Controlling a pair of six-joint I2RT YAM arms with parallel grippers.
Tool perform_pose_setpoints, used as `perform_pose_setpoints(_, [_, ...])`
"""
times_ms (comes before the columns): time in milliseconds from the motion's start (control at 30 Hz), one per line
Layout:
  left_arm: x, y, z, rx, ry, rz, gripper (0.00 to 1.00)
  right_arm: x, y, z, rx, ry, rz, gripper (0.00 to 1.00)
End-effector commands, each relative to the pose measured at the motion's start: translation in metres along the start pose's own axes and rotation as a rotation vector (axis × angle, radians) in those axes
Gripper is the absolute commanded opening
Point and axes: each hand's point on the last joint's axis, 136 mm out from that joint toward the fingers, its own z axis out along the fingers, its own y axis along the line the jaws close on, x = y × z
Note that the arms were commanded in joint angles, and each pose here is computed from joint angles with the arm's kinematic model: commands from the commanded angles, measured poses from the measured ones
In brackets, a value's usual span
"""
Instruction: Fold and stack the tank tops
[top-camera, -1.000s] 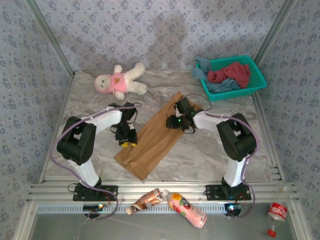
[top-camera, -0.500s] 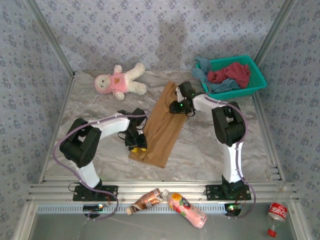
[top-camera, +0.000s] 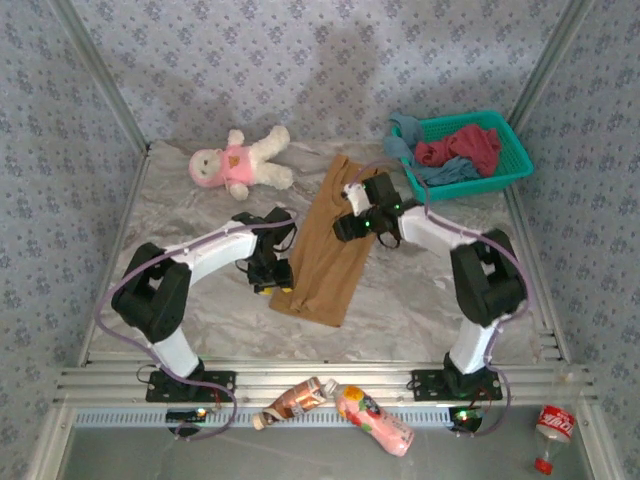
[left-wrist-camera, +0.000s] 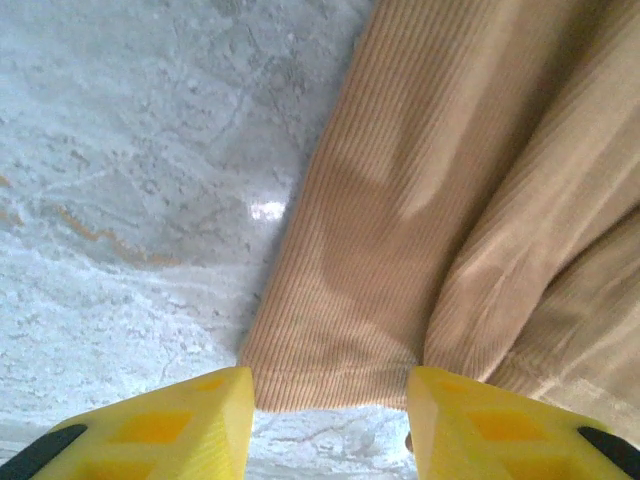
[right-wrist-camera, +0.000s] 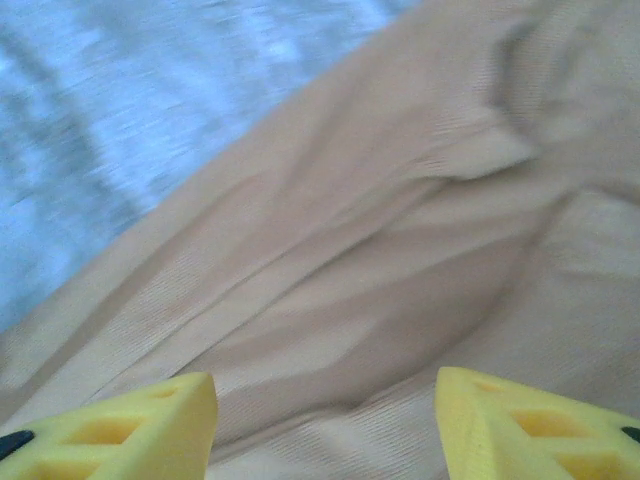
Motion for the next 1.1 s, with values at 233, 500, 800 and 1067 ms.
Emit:
perform_pose_setpoints(233, [0.024,0.006,0.021,0.035,0.087,-0.050,0.48,0.101,0.109,-0.011,-0.129,0.062,-0.336,0.63])
perform_pose_setpoints(500, [0.021,0.009,0.037,0.012,0.095,-0.029,0.48,0.147,0.129,-0.002,-0.119,0.165,-0.603,0.63])
perform_pose_setpoints(800, [0.021,0.004,0.043,0.008,0.094,-0.012,0.42,0.174,0.136,0.008,-0.145,0.246,-0.701,0.58])
perform_pose_setpoints(1067, [0.014,0.003,0.034,-0.014,0.072,0.017,0.27,0.183,0.134,0.022,-0.087,0.293,-0.714,0.48])
